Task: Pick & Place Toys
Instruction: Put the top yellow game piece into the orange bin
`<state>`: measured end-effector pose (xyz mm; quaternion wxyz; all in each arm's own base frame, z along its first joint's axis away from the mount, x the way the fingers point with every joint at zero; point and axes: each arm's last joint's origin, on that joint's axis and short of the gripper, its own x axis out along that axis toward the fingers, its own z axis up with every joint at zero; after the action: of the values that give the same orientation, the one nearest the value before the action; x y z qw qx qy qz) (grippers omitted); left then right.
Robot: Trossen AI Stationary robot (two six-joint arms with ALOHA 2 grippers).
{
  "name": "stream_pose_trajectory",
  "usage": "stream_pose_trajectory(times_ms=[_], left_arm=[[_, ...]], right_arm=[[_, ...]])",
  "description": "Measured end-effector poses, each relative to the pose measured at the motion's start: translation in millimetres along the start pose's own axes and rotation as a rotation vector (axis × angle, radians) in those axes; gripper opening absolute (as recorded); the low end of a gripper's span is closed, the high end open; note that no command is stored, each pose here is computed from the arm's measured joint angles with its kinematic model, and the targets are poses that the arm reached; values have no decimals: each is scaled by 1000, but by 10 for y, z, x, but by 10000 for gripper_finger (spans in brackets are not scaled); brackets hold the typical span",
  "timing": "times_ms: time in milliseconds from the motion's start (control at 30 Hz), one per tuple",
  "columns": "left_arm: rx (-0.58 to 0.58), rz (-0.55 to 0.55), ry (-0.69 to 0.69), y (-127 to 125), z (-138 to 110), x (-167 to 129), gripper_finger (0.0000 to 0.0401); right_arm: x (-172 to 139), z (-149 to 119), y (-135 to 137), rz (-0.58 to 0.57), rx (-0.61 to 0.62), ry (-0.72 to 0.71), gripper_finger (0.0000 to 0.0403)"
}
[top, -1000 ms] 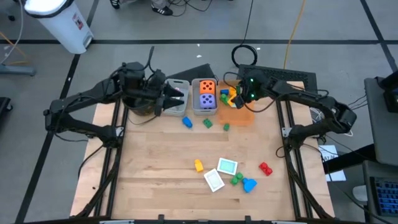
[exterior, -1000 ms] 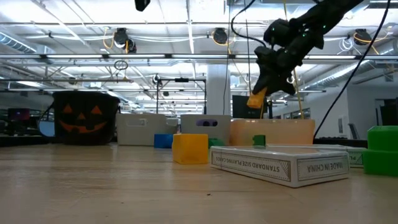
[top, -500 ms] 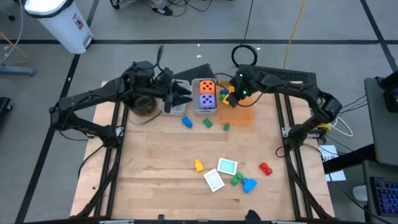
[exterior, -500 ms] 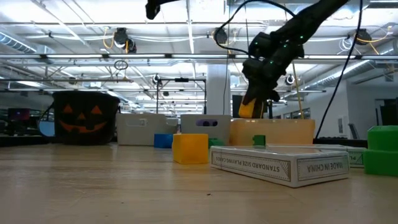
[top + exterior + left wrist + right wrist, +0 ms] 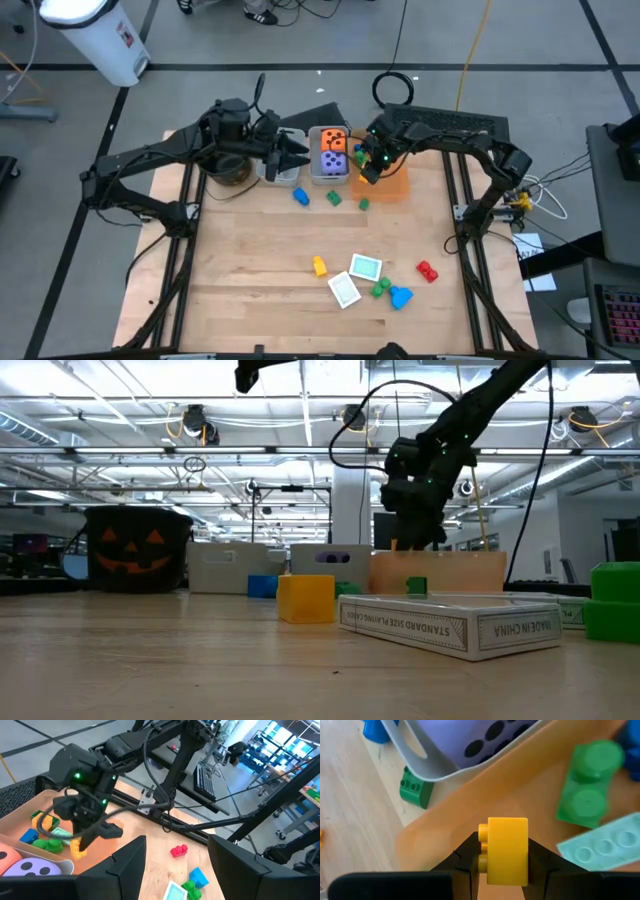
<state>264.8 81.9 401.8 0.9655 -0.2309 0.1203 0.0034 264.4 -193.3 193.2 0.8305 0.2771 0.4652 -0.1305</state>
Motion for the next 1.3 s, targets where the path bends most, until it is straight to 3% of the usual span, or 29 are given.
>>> stream_pose_trajectory(times_ms=[433,800,1300], left_arm=[[-22,0,1,0,-1,0,221],[-29,-1,2,-8,-4,3,221],[-44,-1,2,-7,-4,3,221]], right_arm=[[266,8,47,-39,-26,21,83],[272,55,48,-86,-51,-27,83],[268,127,55,-82,-83,-100,122]])
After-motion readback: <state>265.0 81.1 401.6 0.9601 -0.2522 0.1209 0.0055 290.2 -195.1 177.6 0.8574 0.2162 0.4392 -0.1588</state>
